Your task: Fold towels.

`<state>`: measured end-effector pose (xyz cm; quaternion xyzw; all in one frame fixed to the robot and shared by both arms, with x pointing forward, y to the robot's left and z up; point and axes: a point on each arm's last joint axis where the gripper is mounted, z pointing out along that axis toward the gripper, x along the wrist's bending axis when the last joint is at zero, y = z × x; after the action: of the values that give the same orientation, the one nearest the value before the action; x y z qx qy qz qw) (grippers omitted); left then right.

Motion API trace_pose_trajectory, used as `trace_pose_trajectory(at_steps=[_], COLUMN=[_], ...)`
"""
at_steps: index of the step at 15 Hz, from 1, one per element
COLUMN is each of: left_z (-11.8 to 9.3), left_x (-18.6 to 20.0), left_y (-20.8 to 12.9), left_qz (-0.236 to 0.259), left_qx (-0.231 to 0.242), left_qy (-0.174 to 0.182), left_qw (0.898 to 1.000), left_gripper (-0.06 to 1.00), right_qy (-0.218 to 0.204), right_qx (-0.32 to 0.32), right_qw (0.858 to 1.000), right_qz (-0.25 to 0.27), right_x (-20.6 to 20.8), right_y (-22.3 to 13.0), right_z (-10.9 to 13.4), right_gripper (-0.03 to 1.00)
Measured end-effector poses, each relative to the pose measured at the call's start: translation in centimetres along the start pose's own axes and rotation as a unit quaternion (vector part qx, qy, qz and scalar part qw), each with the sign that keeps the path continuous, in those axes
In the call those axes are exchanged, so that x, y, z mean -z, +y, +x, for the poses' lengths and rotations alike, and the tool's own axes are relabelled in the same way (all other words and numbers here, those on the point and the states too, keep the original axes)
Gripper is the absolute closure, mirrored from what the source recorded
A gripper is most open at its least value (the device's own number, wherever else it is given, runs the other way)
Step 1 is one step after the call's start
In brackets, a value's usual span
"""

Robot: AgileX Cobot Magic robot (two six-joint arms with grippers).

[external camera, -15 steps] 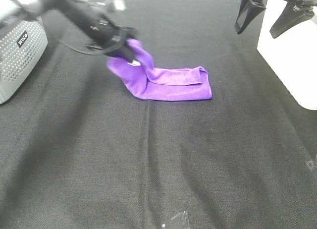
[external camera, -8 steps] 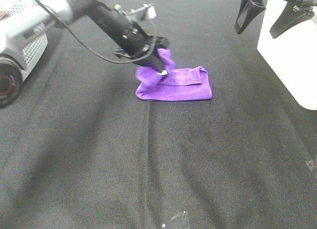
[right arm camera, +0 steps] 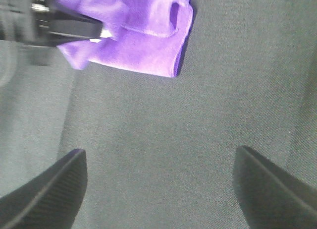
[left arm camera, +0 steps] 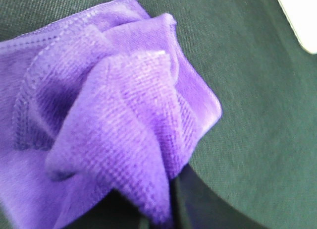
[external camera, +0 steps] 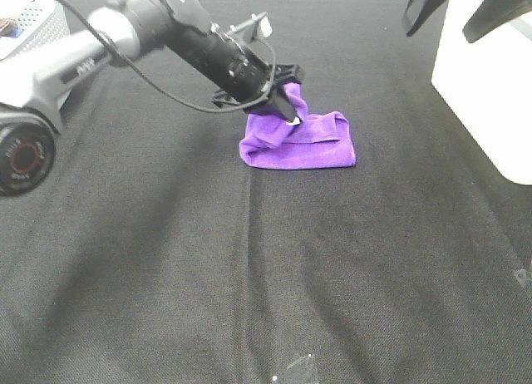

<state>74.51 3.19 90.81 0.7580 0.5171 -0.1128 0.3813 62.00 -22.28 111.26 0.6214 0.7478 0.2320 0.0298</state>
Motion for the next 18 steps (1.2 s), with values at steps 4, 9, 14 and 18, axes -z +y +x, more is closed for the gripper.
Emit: trace_pose_trajectory(at_steps=[4,9,14,18], left_z=[-2.7,-5.5,-5.6,-3.2], left_x=[-1.7,-2.9,-1.2,8.9], left_y=[0.3,0.4,0.9,4.2], left_qz=[-0.054,-0.098,-0.08,-0.07], left_qx=[-0.001,-0.058,-0.109,-0.086], left_qy=[-0.021,-0.054,-0.011,0.151], left_qw=[0.998,0.992,0.991,0.982], left_gripper=[0.43,0.35,0.29,0.25], right_qy=[0.001,0.002,0.0,-0.003], right_qx=[0.003,0.006,0.014,0.021], right_qw=[1.0,1.0,0.999,0.998], right_qz=[-0.012,-0.024,-0.033,-0.056], right_x=[1.1,2.2,3.0,4.9], right_y=[-0.1,-0.3,-0.5,-0.9], right_z=[0.3,0.6,0.8,1.3], right_gripper=[0.19,0.19,0.19,0.19])
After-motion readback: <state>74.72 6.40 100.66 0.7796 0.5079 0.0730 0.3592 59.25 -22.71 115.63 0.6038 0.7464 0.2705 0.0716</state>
